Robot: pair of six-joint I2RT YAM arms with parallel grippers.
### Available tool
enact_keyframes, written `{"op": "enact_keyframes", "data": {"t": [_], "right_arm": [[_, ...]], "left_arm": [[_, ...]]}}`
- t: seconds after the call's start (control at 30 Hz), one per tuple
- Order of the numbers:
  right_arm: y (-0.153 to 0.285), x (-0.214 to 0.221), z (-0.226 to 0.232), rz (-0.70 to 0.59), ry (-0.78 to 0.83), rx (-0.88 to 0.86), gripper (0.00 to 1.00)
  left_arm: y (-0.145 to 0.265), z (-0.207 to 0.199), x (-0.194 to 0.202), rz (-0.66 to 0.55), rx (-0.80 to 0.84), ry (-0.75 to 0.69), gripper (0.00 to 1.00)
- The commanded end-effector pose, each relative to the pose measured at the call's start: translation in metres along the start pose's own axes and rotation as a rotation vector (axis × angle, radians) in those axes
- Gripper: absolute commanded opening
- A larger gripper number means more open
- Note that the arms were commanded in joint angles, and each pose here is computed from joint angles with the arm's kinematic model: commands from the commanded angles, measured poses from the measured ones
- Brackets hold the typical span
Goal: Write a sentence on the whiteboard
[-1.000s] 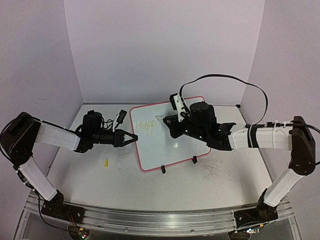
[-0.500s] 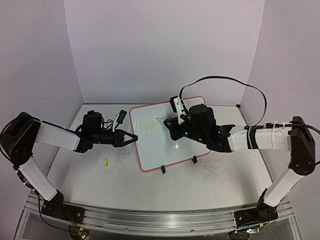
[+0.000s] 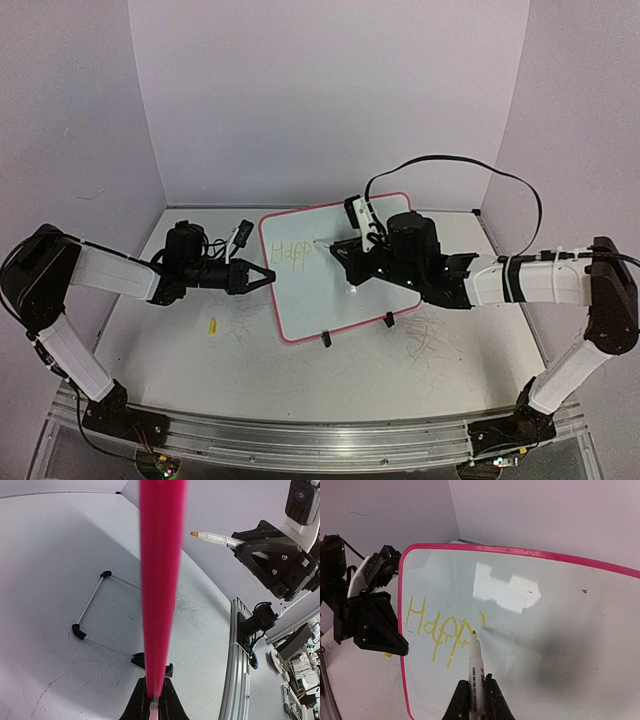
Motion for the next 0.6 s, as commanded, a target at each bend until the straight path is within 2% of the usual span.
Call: {"op": "enact_keyframes", "data": {"t": [0.0,0.3,0.57], "right_arm": [[-0.007,-0.007,0.002,-0.036,-0.009,-0.004,0.0],[-0.013,0.001,-0.006,0.009,-0.013,0.076,0.0],[-0.006,0.008,-0.003,0.042,-0.019,0.051,0.0]], "left_arm": [[0.002,-0.014,-0.018,-0.036,0.029,-0.066,0.0],[0.001,-0.013,-0.018,-0.034,0.031,-0.068,0.0],[0.001,-0.013,-0.019,-0.034,0.033,-0.07,0.0]]}}
Point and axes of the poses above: each gripper's point midway between its finger pads, its own y axis back along the fingers, its own z axis along the line the jaws close on, x = y × z, the point moved 8 cm from there along y, back along the fingers, and after that the axes turned 4 degrees about y, right-handed, at the moved point
